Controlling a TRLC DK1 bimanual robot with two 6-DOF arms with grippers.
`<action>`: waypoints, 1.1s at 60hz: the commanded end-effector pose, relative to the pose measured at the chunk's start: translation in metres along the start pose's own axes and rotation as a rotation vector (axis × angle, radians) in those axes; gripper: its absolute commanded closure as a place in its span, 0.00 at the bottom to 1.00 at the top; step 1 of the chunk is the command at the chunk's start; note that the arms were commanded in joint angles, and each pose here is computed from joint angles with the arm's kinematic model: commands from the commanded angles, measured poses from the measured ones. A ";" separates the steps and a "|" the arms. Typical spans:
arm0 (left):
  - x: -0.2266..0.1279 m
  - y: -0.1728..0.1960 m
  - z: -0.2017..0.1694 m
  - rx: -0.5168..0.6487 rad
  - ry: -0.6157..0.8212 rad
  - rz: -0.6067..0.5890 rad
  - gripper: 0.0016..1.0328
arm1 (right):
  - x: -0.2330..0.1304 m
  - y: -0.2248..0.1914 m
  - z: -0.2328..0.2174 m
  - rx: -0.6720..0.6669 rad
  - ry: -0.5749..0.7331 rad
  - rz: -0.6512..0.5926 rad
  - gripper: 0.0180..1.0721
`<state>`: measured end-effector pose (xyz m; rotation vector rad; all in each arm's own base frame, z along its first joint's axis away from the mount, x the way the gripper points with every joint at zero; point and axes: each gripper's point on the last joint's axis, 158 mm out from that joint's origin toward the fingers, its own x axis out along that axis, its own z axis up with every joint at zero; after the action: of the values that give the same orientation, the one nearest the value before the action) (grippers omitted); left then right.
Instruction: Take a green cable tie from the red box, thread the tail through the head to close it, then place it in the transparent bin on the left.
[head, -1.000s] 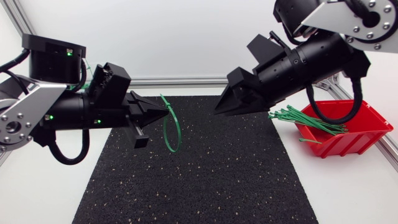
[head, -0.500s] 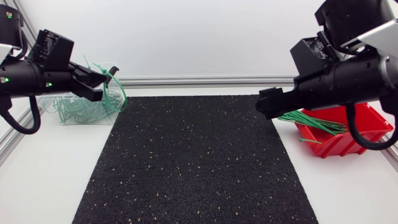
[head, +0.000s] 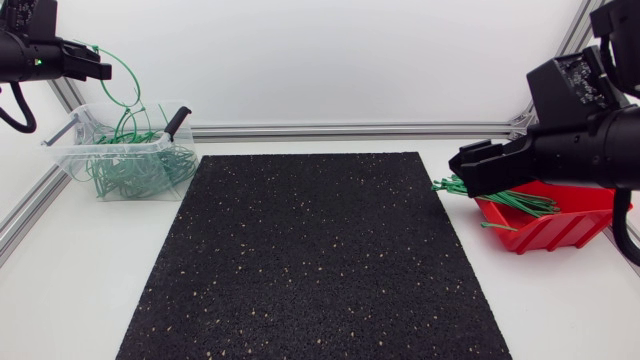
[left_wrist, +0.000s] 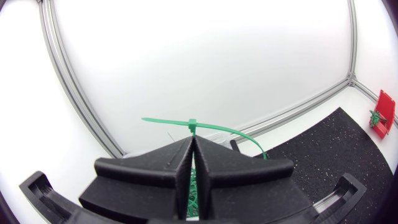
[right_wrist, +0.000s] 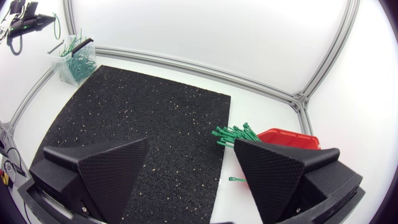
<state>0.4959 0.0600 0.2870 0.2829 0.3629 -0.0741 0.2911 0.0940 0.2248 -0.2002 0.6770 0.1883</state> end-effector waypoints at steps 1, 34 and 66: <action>0.019 0.020 0.004 -0.018 -0.005 0.053 0.97 | 0.003 -0.005 -0.011 -0.019 0.015 -0.021 0.05; 0.087 0.042 -0.046 -0.047 0.193 0.135 0.03 | -0.008 -0.014 -0.014 -0.032 -0.001 -0.036 0.05; -0.018 0.003 -0.021 -0.111 -0.017 0.154 0.03 | -0.035 -0.064 -0.021 -0.025 -0.123 -0.173 0.05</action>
<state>0.4926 0.0832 0.2795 0.1758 0.3565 0.1211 0.2696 0.0317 0.2441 -0.2474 0.5489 0.0615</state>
